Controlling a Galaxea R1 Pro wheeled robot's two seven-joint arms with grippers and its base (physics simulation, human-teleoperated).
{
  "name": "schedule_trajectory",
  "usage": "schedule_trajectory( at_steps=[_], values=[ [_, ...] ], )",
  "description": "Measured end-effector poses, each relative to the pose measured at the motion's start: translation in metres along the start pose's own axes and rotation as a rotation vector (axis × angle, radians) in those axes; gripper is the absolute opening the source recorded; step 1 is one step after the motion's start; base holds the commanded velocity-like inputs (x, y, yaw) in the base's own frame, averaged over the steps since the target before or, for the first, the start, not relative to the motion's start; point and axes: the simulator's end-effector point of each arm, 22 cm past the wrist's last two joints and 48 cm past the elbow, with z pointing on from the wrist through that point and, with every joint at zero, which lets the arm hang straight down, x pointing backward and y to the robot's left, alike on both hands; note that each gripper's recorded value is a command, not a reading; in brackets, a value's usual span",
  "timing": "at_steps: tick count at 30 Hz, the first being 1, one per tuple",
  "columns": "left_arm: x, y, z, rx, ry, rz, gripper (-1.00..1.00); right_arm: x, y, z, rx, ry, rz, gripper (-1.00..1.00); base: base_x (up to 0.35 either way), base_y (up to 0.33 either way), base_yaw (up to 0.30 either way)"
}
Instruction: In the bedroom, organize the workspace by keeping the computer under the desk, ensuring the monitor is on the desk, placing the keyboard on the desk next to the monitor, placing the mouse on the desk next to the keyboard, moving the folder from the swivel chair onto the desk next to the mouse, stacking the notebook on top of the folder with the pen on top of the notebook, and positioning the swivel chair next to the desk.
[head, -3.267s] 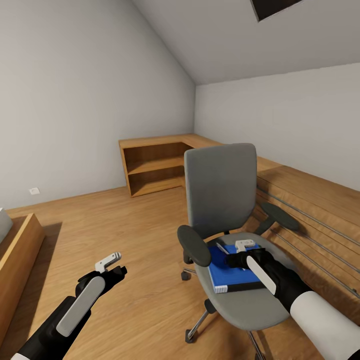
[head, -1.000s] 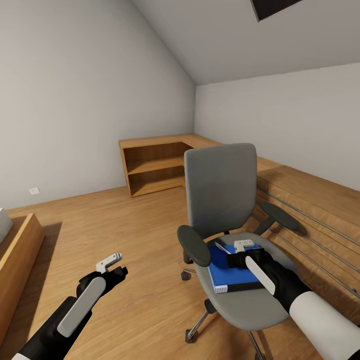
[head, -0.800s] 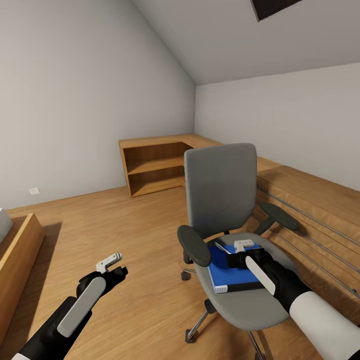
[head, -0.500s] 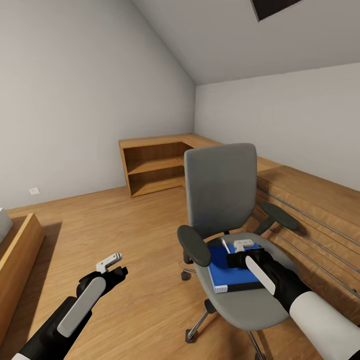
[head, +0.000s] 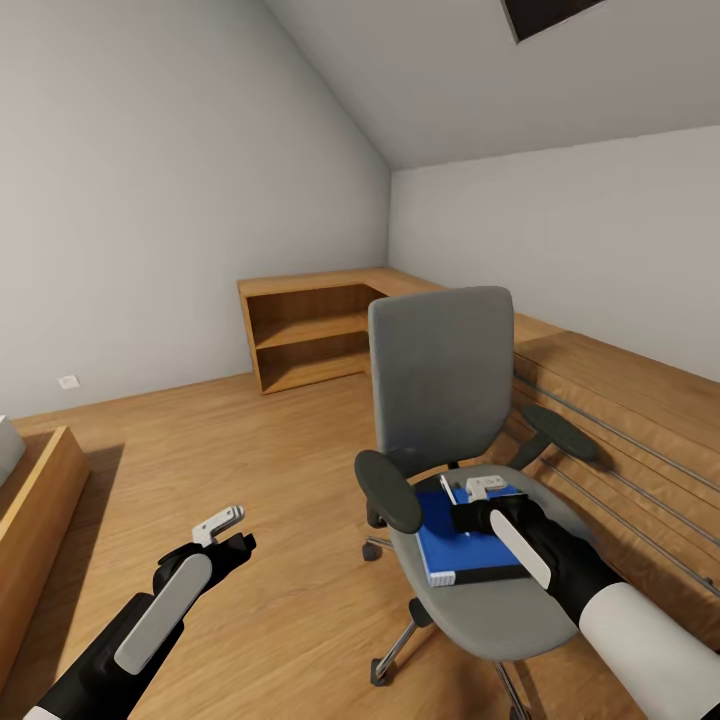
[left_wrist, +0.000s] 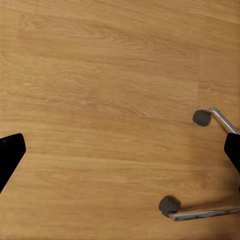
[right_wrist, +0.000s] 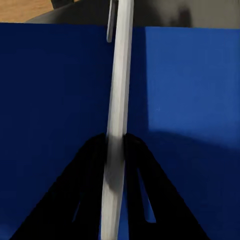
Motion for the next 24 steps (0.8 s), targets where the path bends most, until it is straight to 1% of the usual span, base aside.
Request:
schedule_trajectory(
  at_steps=[24],
  values=[
    [-0.0002, 0.0001, 0.0, 0.0, -0.001, -0.001, 1.0, 0.0002, -0.0003, 0.0, 0.001, 0.001, 0.001, -1.0, 0.0, 0.0, 0.0]
  ],
)
